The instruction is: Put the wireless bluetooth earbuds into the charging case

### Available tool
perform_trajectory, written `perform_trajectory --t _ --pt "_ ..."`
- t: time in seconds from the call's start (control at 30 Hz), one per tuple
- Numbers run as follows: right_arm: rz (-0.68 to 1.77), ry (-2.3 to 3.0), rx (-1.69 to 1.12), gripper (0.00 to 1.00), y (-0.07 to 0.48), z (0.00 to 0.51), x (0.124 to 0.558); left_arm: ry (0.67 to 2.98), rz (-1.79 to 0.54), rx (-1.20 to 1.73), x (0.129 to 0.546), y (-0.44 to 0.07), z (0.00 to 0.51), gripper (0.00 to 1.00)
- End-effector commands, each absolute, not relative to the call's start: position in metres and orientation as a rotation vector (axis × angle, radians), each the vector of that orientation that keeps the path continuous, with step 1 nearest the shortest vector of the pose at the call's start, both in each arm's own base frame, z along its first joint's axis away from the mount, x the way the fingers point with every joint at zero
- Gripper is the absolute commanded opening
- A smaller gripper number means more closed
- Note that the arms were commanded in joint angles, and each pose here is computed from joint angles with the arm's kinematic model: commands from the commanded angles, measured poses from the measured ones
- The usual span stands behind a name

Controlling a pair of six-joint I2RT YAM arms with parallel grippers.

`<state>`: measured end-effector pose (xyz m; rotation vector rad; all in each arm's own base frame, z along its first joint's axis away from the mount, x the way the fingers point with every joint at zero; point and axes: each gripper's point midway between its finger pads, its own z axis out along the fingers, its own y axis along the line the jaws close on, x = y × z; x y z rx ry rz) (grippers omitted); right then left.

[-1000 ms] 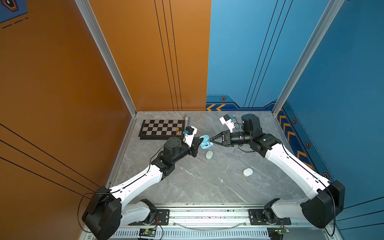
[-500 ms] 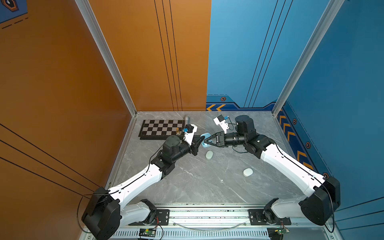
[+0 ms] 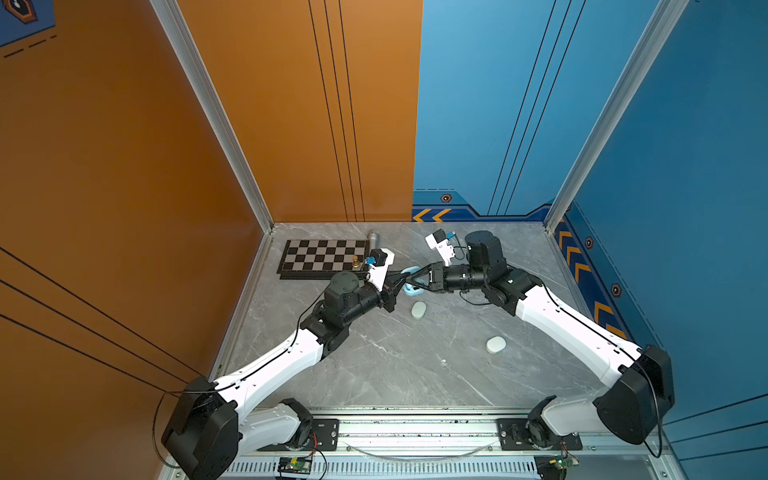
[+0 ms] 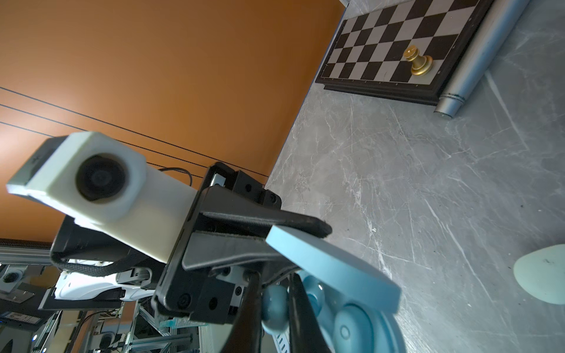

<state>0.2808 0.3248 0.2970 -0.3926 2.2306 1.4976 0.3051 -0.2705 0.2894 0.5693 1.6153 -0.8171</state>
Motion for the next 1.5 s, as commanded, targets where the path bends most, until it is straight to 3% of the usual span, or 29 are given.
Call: perform_trajectory --t 0.0,0.2,0.5,0.8,0.93,1.03,1.2,1.47 --pt "1.46 2.243 -0.396 0.12 0.328 0.285 0.284 1.537 -0.847 0.575 0.299 -0.272 0.317 0.0" --pt "1.437 2.251 -0.394 0.13 0.326 0.28 0.283 1.537 -0.844 0.571 0.3 -0.27 0.317 0.0" --pt "1.363 2.173 -0.37 0.35 0.306 0.308 0.293 1.538 -0.843 0.573 0.3 -0.268 0.316 0.0" --pt "1.398 2.028 -0.42 0.39 0.294 0.372 0.282 1.552 -0.805 0.607 0.3 -0.269 0.302 0.0" --pt "1.298 1.987 -0.306 0.4 0.26 0.389 0.288 1.547 -0.806 0.703 0.293 -0.281 0.289 0.0" --pt "1.074 2.038 -0.07 0.48 0.21 0.37 0.31 1.529 -0.81 0.831 0.279 -0.303 0.274 0.0" --pt "0.679 2.249 0.345 0.48 0.122 0.291 0.322 1.53 -0.764 1.028 0.259 -0.346 0.229 0.0" --pt "0.476 2.392 0.683 0.46 0.061 0.208 0.3 1.535 -0.804 1.121 0.243 -0.407 0.161 0.0"
